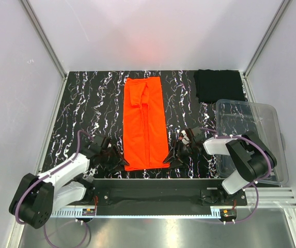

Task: Fold and stack the t-shirts
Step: Fold the tshirt

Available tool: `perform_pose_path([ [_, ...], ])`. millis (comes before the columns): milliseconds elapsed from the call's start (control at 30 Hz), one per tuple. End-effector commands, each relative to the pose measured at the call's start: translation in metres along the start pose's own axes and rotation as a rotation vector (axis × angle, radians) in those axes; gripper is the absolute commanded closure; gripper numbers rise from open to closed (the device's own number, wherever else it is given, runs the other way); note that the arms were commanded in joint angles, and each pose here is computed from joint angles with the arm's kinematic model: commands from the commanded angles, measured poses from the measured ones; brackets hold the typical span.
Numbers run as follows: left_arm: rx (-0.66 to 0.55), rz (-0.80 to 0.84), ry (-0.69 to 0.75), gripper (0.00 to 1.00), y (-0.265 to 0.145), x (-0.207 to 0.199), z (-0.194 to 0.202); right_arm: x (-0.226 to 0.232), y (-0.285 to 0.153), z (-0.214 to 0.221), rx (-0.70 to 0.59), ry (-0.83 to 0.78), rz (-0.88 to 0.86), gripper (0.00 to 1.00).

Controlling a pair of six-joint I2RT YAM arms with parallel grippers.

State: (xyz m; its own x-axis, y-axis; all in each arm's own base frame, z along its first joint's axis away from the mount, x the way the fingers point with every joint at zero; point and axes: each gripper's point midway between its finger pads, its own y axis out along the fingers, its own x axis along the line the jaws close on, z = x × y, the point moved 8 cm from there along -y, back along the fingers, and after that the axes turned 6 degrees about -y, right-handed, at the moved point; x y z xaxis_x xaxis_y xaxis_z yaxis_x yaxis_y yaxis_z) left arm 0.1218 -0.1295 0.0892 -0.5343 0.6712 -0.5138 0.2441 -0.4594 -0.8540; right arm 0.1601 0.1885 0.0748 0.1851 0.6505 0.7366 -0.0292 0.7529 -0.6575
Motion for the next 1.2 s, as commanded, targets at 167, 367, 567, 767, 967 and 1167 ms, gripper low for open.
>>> perform_pose_path([
  [167,-0.005,-0.041,0.029,0.62,0.010,0.014,0.001,-0.021,0.007,0.002,-0.056,0.012,0.098,0.53],
  [367,0.016,0.001,0.048,0.76,0.014,0.012,0.002,-0.022,0.011,0.001,-0.043,0.017,0.093,0.60],
  [567,0.028,0.044,0.037,1.00,0.017,0.018,0.006,-0.026,0.010,0.006,-0.037,0.025,0.097,0.90],
  [767,0.009,0.097,0.042,1.00,0.007,0.013,0.009,-0.013,0.006,0.015,-0.047,-0.007,0.064,1.00],
  [967,-0.003,0.129,0.104,1.00,-0.013,-0.017,0.005,0.009,-0.009,0.016,-0.077,-0.041,0.048,1.00],
  [1167,-0.087,0.087,0.211,1.00,-0.031,-0.073,-0.028,0.043,-0.029,-0.026,-0.121,-0.065,0.033,1.00],
])
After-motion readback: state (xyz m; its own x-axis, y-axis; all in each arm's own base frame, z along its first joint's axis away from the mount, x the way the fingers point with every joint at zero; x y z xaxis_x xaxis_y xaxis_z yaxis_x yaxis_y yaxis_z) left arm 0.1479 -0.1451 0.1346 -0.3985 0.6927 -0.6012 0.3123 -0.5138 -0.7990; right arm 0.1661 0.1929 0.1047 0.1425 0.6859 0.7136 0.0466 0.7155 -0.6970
